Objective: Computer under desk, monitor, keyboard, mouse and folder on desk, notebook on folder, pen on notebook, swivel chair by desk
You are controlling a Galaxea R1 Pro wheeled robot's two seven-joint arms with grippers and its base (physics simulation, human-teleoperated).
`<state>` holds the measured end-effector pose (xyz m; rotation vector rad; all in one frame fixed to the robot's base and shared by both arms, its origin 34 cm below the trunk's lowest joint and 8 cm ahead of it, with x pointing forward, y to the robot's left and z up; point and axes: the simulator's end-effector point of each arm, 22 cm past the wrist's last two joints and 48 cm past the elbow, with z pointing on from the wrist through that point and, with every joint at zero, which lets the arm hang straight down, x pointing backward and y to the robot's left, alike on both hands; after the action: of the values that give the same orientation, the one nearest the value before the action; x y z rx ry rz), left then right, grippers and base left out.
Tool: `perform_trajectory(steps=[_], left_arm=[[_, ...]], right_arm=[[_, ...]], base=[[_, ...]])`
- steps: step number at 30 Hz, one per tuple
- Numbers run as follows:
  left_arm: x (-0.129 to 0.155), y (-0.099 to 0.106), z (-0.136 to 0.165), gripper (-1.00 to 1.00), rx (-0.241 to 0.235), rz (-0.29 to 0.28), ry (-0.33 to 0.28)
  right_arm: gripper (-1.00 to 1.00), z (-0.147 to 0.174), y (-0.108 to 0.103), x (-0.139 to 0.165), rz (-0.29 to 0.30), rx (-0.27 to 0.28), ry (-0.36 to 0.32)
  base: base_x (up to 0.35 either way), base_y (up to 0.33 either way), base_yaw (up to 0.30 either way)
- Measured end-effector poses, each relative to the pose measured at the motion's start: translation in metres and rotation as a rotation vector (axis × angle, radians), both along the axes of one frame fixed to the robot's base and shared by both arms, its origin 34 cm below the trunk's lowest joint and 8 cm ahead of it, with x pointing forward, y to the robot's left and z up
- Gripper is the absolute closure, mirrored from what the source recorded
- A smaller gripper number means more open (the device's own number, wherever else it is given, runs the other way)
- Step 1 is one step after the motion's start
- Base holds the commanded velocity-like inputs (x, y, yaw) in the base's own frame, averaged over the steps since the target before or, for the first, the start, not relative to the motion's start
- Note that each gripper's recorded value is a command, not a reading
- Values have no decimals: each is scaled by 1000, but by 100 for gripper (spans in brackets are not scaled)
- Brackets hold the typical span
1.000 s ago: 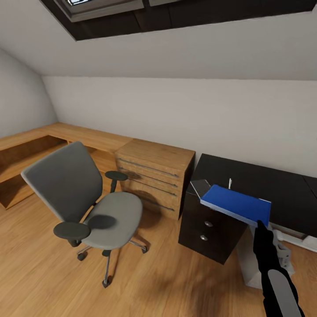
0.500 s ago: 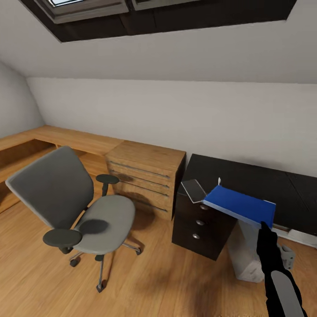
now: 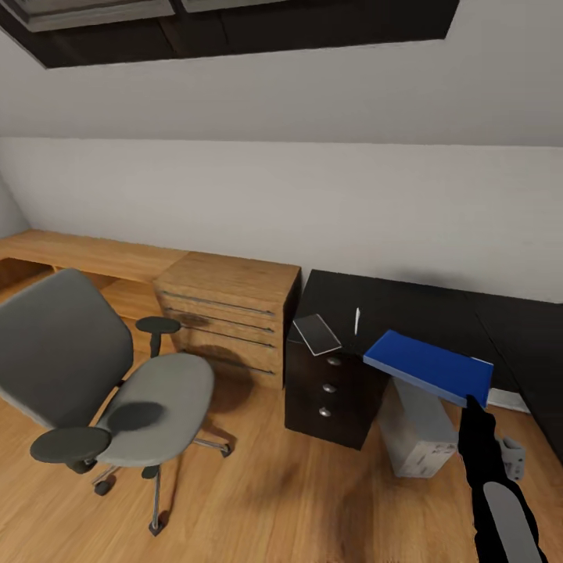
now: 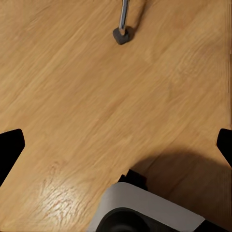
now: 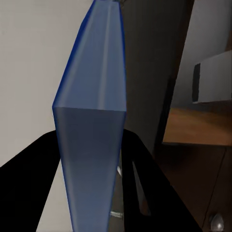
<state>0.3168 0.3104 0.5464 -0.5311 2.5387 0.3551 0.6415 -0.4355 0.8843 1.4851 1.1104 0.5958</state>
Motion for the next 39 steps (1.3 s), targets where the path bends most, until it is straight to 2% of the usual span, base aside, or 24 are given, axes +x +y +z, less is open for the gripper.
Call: perform_trajectory(steps=[26,32,39], left_arm=[[-16,-2,27,-100,0,-3,32],[-16,-2,27,-100,-1,-5,31],[-15,-3,27,-100,-3,-6,30]], right_arm=[[100,31,0,-3,-1,-3,0],[100,34,1,-2,1,-6,-8],[100,49,2,2,13,-26,-52]], base=[[0,0,-249],[0,0,-68],[0,0,-4]])
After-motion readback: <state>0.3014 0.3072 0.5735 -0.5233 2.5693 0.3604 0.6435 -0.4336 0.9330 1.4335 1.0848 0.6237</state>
